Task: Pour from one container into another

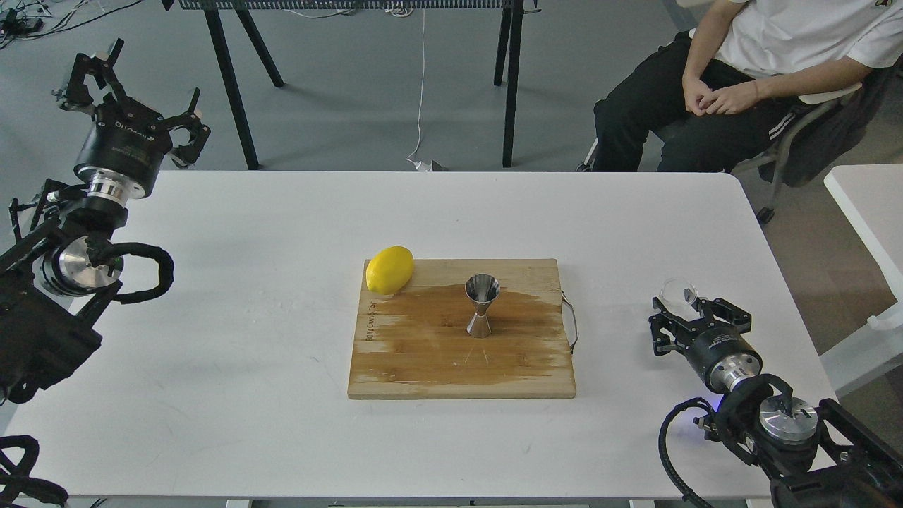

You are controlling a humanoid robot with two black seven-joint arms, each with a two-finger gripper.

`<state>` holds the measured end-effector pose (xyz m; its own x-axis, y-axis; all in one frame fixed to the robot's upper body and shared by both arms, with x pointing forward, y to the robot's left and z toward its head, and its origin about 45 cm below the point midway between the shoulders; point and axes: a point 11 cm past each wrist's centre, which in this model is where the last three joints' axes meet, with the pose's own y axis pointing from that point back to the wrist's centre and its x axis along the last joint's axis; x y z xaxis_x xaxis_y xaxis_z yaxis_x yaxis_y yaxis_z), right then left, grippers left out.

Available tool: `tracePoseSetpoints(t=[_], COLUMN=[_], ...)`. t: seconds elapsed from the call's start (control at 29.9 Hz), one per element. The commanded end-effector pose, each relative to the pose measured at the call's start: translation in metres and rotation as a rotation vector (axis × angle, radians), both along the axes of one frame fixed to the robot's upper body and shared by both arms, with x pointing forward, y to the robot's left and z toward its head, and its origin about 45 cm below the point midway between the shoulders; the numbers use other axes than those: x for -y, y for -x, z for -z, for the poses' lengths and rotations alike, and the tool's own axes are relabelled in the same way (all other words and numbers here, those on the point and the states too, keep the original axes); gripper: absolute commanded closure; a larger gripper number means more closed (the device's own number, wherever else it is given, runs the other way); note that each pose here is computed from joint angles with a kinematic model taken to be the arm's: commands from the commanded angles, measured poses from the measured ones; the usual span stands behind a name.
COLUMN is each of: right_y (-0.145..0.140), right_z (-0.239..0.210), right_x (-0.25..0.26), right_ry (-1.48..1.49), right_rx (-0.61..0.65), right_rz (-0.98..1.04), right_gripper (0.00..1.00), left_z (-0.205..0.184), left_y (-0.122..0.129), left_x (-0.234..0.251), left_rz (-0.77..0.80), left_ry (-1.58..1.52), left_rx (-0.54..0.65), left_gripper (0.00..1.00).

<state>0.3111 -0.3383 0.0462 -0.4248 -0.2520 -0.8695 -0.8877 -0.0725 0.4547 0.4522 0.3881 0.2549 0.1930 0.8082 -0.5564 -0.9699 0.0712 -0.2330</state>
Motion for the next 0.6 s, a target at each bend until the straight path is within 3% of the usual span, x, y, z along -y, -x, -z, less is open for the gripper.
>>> tracePoseSetpoints(t=[0.0, 0.07, 0.27, 0.5, 0.57], right_y=[0.0006, 0.0004, 0.0011, 0.0010, 0.0003], right_z=[0.0015, 0.0020, 0.0027, 0.0025, 0.0012], right_x=[-0.0012, -0.0015, -0.0005, -0.0002, -0.0011], right_ry=[-0.004, -0.005, -0.004, -0.002, -0.004], right_rx=[-0.006, -0.010, -0.013, -0.009, -0.001], right_rz=[0.002, 0.003, 0.008, 0.011, 0.008], right_gripper=[0.49, 0.37, 0.16, 0.13, 0.05], left_z=[0.0000, 0.0002, 0.0002, -0.0001, -0.0001], left_y=[0.0000, 0.0000, 0.0000, 0.0001, 0.0001], left_x=[0.0000, 0.0001, 0.0001, -0.0006, -0.0006], left_rz=[0.000, 0.001, 0.001, 0.000, 0.000], left_ry=[0.000, -0.001, -0.001, -0.002, -0.002], left_rx=[0.000, -0.001, -0.001, -0.001, -0.001], left_gripper=[0.00, 0.00, 0.00, 0.00, 0.00])
